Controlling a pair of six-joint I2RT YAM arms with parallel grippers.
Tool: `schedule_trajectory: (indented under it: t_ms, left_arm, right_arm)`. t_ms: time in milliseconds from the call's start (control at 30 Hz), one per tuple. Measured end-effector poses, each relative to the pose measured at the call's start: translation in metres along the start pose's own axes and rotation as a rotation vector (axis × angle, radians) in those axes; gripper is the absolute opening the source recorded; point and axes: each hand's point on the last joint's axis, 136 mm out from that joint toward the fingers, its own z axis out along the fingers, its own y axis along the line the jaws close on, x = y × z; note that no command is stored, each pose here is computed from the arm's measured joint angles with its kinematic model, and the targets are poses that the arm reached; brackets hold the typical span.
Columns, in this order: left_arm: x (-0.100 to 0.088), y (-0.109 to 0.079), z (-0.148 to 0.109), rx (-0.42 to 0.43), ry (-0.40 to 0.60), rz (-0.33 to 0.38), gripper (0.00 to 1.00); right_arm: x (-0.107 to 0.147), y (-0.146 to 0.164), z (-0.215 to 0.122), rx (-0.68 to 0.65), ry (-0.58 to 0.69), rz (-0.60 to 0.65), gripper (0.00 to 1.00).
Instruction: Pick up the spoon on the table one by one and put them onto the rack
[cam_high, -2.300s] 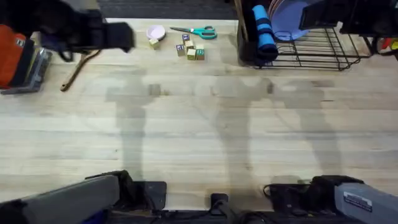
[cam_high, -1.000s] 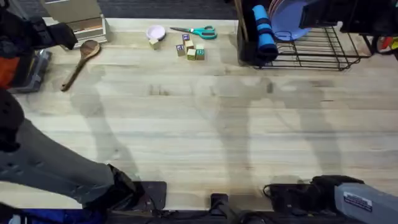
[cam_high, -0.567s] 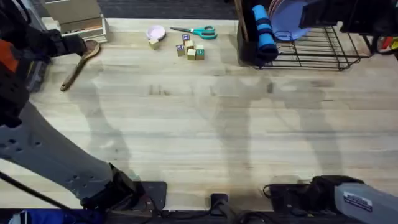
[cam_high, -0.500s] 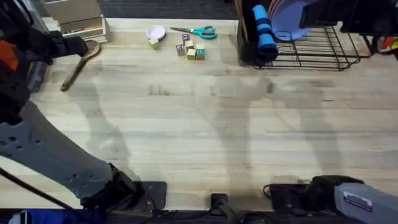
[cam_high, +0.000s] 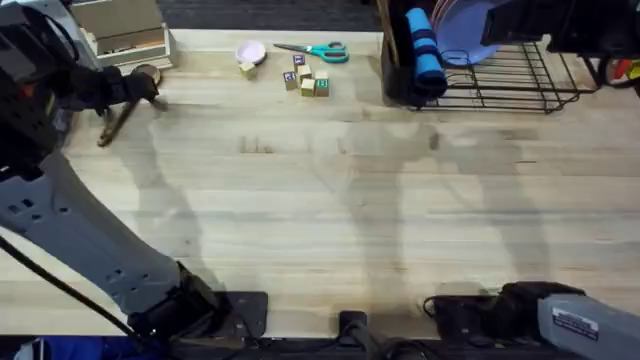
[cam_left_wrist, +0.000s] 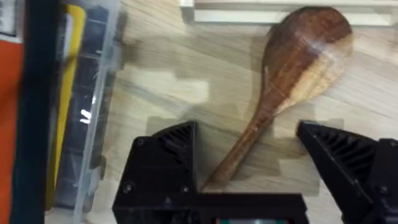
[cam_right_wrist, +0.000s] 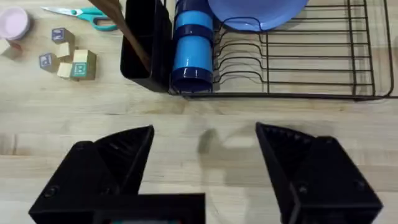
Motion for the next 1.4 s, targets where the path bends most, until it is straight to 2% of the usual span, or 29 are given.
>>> schedule_trajectory:
  t_ms: [100, 233, 433, 767, 1400]
  left_arm:
    - [0.001, 0.0, -0.001, 0.009, 0.006, 0.0, 0.928]
    - [0.001, -0.001, -0.001, 0.015, 0.01, 0.005, 0.775]
    - [0.001, -0.002, -0.001, 0.021, 0.009, 0.008, 0.452]
    - [-0.001, -0.006, -0.002, 0.041, 0.002, 0.011, 0.071]
    - [0.004, -0.014, -0.004, 0.044, 0.044, 0.024, 0.04]
  right_arm:
    - [0.0, 0.0, 0.0, 0.0, 0.001, 0.0, 0.992]
    - [0.001, 0.0, 0.0, 0.0, 0.004, 0.0, 0.992]
    - [0.001, 0.0, 0.0, 0.0, 0.004, 0.0, 0.992]
    - [0.001, 0.0, 0.0, 0.0, 0.004, 0.0, 0.992]
    - [0.001, 0.0, 0.0, 0.0, 0.004, 0.0, 0.992]
